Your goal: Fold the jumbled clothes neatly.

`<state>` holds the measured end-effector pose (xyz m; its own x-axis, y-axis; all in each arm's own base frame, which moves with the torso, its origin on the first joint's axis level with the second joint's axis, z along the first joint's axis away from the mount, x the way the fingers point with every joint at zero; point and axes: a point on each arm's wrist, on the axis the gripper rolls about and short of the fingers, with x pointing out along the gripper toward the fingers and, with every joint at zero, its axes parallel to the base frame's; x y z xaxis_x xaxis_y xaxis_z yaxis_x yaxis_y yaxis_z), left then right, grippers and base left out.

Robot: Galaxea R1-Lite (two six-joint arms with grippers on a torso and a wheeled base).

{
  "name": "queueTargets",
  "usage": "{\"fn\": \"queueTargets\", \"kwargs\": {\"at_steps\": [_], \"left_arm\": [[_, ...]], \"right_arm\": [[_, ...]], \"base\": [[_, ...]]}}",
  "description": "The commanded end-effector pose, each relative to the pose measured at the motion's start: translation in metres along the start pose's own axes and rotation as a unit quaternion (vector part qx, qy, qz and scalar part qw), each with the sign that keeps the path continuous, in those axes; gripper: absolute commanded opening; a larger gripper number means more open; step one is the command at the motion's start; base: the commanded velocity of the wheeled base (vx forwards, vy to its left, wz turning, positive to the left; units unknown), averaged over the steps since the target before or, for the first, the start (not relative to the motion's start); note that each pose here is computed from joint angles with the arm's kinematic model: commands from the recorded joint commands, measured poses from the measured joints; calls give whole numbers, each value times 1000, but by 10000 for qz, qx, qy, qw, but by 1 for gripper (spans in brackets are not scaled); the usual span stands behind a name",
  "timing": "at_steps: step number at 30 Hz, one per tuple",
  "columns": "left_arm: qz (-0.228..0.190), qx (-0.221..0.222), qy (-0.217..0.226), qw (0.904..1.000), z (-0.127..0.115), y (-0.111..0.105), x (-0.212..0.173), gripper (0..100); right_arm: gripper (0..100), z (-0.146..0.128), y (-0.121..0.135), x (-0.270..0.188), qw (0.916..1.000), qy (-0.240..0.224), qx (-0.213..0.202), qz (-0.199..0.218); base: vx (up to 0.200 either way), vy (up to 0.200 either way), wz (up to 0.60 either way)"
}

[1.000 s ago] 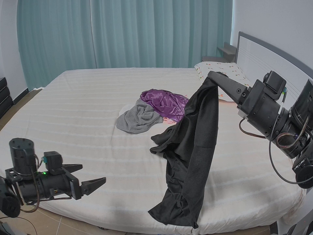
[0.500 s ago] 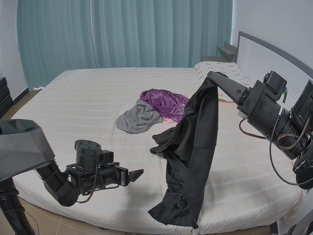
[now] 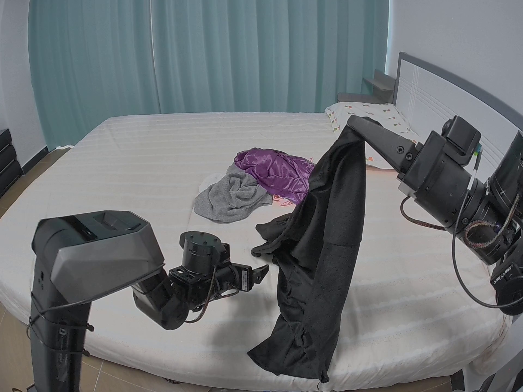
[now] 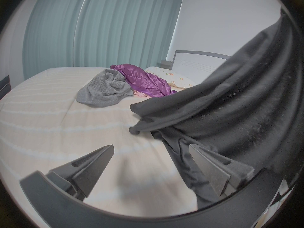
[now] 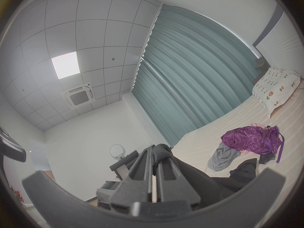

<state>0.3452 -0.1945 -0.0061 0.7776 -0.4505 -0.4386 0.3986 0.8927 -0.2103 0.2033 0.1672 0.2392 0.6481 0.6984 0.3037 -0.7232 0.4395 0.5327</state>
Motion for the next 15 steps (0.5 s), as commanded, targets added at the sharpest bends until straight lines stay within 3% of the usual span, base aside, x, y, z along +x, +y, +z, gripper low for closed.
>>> {"fn": "queueTargets", "kwargs": {"at_steps": [1, 10, 11, 15], "left_arm": [[239, 24, -111, 9996, -16, 4, 47, 100], [311, 18, -309, 9990, -11, 4, 84, 100], [352, 17, -334, 9988, -11, 4, 86, 0], [458, -7, -445, 9980, -7, 6, 91, 0]], "right_arm": [[0, 0, 0, 1, 10000, -10, -2, 9], [0, 2, 0, 0, 10000, -45, -14, -1], [0, 3, -1, 0, 10000, -49, -16, -7], [0, 2, -4, 1, 10000, -28, -24, -58]], "base": [[0, 0, 0], [0, 0, 0], [0, 0, 0], [0, 0, 0]]}}
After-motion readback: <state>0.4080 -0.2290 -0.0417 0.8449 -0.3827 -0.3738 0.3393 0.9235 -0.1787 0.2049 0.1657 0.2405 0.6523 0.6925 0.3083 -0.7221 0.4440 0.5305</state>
